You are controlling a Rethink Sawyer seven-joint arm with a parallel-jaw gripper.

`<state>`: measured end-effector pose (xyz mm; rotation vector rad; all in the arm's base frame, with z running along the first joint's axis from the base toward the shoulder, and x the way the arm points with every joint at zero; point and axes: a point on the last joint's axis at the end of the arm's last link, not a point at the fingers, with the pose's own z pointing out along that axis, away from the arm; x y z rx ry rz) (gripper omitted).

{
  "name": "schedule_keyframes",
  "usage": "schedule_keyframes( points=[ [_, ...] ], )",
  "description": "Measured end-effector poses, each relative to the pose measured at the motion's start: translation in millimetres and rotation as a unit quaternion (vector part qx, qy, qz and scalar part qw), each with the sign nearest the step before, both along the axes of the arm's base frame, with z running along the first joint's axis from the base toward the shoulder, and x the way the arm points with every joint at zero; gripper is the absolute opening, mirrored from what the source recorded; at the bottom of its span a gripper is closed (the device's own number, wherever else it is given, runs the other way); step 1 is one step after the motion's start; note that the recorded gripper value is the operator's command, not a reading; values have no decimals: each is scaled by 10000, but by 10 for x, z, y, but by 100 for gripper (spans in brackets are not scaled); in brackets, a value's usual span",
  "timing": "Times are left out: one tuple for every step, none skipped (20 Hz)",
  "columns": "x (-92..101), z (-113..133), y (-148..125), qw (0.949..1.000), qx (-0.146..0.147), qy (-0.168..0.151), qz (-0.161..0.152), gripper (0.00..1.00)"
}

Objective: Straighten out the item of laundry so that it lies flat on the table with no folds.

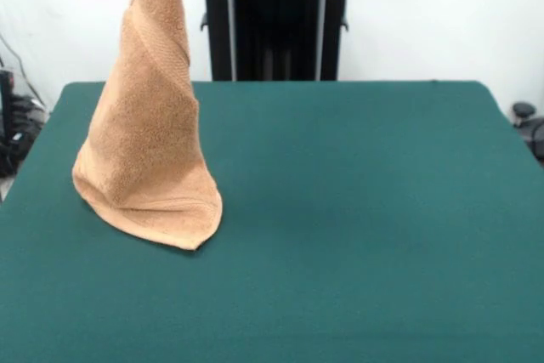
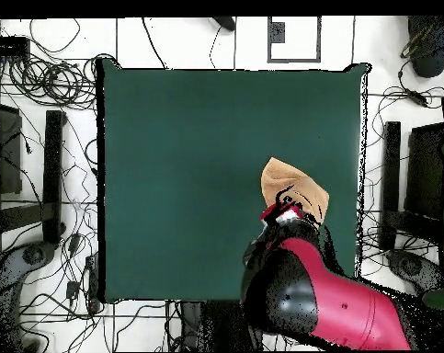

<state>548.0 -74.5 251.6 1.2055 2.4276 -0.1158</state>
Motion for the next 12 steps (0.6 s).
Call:
schedule_keyframes(
  points=[
    [-2, 3, -8, 10000, 21, 28, -30, 0],
    [-4, 8, -21, 9999, 43, 61, -67, 0],
    [-15, 25, -65, 9996, 109, 178, -180, 0],
    [-38, 40, -113, 9989, 177, 319, -293, 0],
    [-59, 55, -150, 9980, 233, 444, -382, 0],
    [-75, 62, -167, 9974, 264, 525, -427, 0],
    [-116, 81, -199, 9952, 346, 749, -529, 0],
    [-129, 87, -205, 9944, 373, 817, -559, 0],
    [-150, 93, -213, 9931, 414, 917, -600, 0],
    [-171, 99, -220, 9917, 454, 1017, -641, 0],
    [-180, 102, -222, 9911, 472, 1055, -660, 0],
    [-189, 104, -223, 9905, 491, 1093, -678, 0]
  ],
)
